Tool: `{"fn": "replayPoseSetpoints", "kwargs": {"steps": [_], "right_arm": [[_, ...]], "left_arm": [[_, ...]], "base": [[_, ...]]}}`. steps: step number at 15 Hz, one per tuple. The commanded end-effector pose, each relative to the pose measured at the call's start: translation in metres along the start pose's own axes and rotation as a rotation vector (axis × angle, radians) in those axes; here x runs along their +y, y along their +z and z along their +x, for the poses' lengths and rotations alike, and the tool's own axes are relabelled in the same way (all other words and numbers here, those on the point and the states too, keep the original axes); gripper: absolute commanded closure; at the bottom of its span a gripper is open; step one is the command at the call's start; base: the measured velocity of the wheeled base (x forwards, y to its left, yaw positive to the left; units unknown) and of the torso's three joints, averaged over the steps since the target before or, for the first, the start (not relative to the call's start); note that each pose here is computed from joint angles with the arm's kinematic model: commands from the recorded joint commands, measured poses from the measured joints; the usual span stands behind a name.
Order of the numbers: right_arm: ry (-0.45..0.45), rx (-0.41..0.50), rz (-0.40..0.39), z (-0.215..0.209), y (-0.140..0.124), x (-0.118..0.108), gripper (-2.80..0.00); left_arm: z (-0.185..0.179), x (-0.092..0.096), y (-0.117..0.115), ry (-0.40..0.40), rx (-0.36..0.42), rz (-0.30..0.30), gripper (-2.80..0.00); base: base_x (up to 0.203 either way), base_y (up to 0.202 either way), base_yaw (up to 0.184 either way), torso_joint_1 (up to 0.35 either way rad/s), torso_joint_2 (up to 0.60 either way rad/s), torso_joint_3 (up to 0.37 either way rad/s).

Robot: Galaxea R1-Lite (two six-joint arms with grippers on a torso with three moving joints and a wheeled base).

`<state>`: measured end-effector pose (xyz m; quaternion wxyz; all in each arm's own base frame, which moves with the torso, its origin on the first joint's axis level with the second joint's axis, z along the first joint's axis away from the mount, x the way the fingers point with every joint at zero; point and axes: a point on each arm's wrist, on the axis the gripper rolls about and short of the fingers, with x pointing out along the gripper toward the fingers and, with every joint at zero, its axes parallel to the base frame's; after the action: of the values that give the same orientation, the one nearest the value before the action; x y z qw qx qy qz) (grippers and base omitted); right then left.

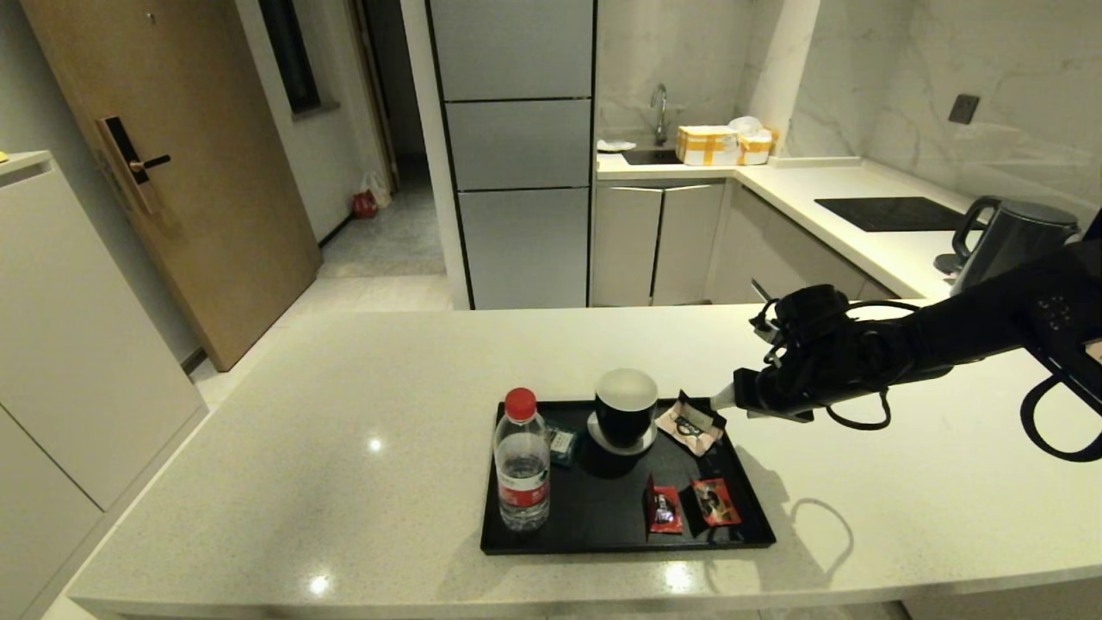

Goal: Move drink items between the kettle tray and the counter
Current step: Pick up the tea bag

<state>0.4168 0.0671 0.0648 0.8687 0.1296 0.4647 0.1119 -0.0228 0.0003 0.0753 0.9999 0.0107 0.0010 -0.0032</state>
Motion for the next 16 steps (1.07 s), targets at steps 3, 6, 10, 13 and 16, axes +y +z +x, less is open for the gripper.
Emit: {"fn": "replayPoseSetpoints", "kwargs": {"steps": [3,6,10,13,16], "right_arm": [[0.021,-0.011,-0.023,0.002,0.0,0.012,-2.8],[0.021,0.009,-0.039,0.012,-0.006,0.019,-2.8],[0.009,0.029,-0.034,0.025,-0.01,0.015,-2.8],[-0.003,0.02,-0.033,0.031,-0.01,0.013,-2.8],[-0.001,0.013,-0.034,0.035,-0.007,0.014,-2.8]], "left_arm": [[0.0,0.0,0.0,0.0,-0.002,0.0,0.0],[0.0,0.0,0.0,0.0,-0.002,0.0,0.0],[0.0,0.0,0.0,0.0,-0.002,0.0,0.0],[0.0,0.0,0.0,0.0,-0.002,0.0,0.0],[0.0,0.0,0.0,0.0,-0.002,0.0,0.0]], "base": [[0.0,0.0,0.0,0.0,0.0,0.0],[0.0,0.0,0.0,0.0,0.0,0.0],[0.0,0.0,0.0,0.0,0.0,0.0],[0.0,0.0,0.0,0.0,0.0,0.0],[0.0,0.0,0.0,0.0,0.0,0.0]]}}
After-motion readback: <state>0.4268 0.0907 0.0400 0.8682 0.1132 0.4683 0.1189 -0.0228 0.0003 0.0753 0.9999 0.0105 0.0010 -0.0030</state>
